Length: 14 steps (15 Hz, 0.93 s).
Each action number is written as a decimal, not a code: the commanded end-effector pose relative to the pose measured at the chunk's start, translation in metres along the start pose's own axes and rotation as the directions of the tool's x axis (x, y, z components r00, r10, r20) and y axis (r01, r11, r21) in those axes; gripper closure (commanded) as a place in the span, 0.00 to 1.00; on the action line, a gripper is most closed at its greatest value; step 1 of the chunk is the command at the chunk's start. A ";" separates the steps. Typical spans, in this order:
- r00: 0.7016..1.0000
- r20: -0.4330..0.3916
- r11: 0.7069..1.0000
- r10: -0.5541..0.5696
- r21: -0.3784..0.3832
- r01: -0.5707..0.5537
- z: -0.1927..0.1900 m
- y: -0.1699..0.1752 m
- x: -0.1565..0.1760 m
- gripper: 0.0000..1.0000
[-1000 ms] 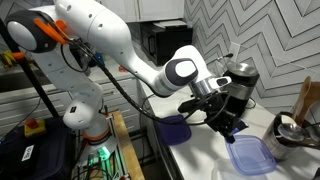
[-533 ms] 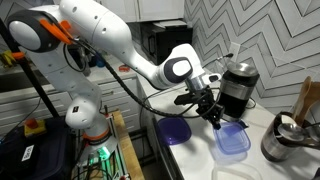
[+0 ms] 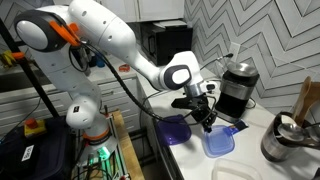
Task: Remove the lid from the clear bowl on the right then stack the two clear bowls together.
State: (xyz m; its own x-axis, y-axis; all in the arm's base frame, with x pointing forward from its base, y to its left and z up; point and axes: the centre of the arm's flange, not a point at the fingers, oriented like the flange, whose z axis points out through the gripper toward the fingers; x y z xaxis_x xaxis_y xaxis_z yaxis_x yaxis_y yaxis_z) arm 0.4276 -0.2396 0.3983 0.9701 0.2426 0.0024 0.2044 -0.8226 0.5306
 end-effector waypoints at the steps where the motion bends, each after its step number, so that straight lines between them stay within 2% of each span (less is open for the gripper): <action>1: 0.999 -0.020 0.997 0.040 0.074 -0.038 0.002 0.003 -0.008 0.53; 5: 0.988 -0.045 0.986 0.149 0.077 -0.145 -0.026 0.019 -0.013 0.22; 8: 0.962 -0.071 0.963 0.264 0.072 -0.259 -0.050 0.042 -0.028 0.01; 10: 0.935 -0.059 0.936 0.349 0.060 -0.346 -0.055 0.063 -0.053 0.00; 11: 0.919 -0.079 0.923 0.385 0.028 -0.384 -0.052 0.071 -0.065 0.00; 12: 0.947 -0.073 0.949 0.314 0.047 -0.311 -0.050 0.063 -0.039 0.00; 14: 0.930 -0.075 0.933 0.360 0.035 -0.359 -0.054 0.078 -0.057 0.00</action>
State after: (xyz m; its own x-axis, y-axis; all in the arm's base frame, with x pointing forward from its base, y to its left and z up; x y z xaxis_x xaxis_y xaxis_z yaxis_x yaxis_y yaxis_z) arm 0.3809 -0.2899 0.4852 0.9658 -0.0330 0.2573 -0.1536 -0.8720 0.4648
